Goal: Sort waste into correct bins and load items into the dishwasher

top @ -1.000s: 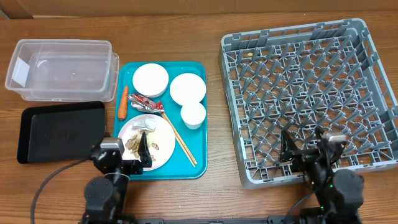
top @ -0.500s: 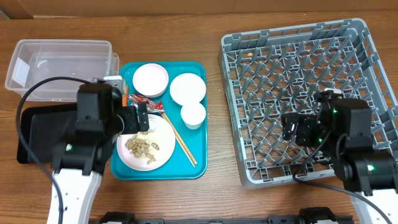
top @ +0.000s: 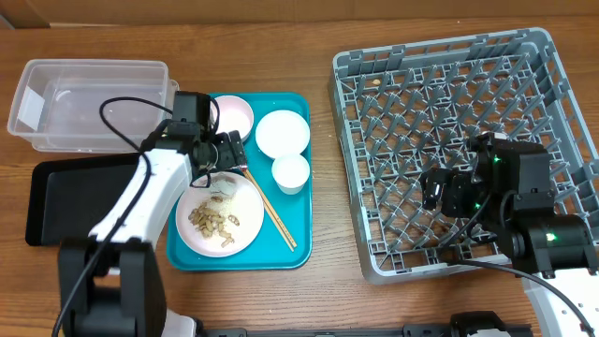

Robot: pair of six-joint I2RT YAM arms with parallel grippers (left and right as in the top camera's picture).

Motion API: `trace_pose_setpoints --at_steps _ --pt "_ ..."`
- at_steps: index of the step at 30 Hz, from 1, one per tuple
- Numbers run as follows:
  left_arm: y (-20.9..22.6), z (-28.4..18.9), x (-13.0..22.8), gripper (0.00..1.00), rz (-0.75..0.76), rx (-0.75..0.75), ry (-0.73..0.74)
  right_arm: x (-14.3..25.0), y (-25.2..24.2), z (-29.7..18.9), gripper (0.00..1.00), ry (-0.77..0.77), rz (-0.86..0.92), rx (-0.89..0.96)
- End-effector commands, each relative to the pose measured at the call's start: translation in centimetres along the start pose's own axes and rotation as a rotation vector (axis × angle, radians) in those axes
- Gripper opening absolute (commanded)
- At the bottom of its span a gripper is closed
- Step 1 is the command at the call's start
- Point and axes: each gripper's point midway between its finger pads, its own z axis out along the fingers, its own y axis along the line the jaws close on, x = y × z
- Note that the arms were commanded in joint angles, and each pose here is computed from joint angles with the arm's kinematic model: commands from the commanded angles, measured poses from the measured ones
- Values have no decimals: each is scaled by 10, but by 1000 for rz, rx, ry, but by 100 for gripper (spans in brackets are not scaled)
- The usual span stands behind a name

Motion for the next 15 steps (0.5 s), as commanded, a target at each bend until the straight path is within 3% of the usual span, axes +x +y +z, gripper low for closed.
trace_pose_setpoints --at_steps 1,4,5,6,10,15 --pt "0 22 5 92 -59 -1 54 -11 3 -8 100 -38 -2 -8" --pt "-1 30 0 82 -59 5 40 -11 3 -8 100 -38 -2 -8" --pt "-3 32 -3 73 -58 11 26 -11 3 -8 100 -38 -2 -8" --pt "-5 32 -8 63 -57 20 6 -11 3 -8 100 -38 -2 -8" --pt "-8 31 -12 6 -56 32 -8 -11 3 -8 100 -38 -2 -8" --pt "-8 24 -3 4 -59 28 49 -11 3 -8 100 -38 -2 -8"
